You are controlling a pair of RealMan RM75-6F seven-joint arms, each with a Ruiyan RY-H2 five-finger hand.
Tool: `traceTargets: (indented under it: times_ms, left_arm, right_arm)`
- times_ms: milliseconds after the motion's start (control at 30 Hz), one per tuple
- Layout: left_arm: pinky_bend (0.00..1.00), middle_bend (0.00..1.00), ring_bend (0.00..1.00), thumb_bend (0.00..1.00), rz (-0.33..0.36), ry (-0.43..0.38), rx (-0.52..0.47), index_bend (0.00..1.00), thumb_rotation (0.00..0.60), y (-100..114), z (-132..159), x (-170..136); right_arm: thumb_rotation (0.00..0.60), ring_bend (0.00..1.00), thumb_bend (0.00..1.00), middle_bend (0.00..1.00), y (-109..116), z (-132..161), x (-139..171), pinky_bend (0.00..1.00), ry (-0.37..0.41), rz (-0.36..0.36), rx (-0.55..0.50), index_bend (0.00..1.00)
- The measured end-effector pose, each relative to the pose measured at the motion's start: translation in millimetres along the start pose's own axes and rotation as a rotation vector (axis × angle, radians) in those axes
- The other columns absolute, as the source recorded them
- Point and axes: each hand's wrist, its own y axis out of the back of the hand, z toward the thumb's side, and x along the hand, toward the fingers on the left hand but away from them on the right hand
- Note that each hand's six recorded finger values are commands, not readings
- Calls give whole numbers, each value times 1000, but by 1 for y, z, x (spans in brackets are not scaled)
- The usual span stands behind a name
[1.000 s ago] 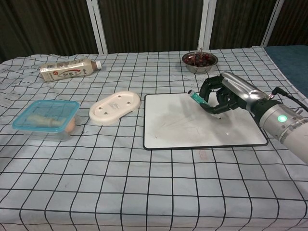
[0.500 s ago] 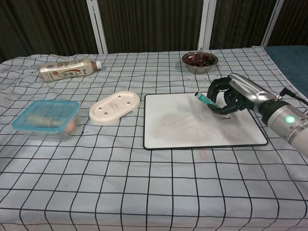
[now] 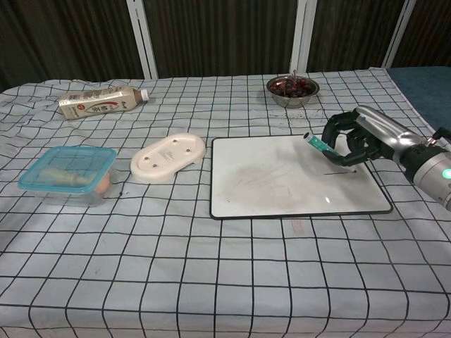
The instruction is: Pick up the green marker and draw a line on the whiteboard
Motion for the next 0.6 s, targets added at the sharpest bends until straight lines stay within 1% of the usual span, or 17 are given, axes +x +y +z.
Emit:
traceTargets:
  times_ms: [100, 167, 300, 433, 600]
  left_arm:
    - [0, 0, 0, 350, 3, -1, -1, 0, 600, 1, 0, 0]
    - [0, 0, 0, 350, 7, 1, 0, 0, 600, 2, 0, 0]
    - [0, 0, 0, 350, 11, 2, -1, 0, 600, 3, -1, -1]
    - [0, 0, 0, 350, 15, 6, -1, 0, 600, 4, -2, -3]
    - [0, 0, 0, 350, 19, 13, 1, 0, 600, 6, -4, -5]
  right_arm:
    - [600, 758, 398, 773, 1, 1, 0, 732, 7, -3, -6, 1000]
    - [600, 758, 399, 773, 3, 5, 1, 732, 26, -11, -13, 1000]
    - [600, 758, 398, 773, 6, 25, 4, 732, 94, -27, -41, 1000]
    - [600, 758, 398, 773, -3, 45, 7, 732, 138, -5, -52, 1000]
    - [600, 758, 398, 773, -19, 57, 9, 732, 152, 25, -38, 1000]
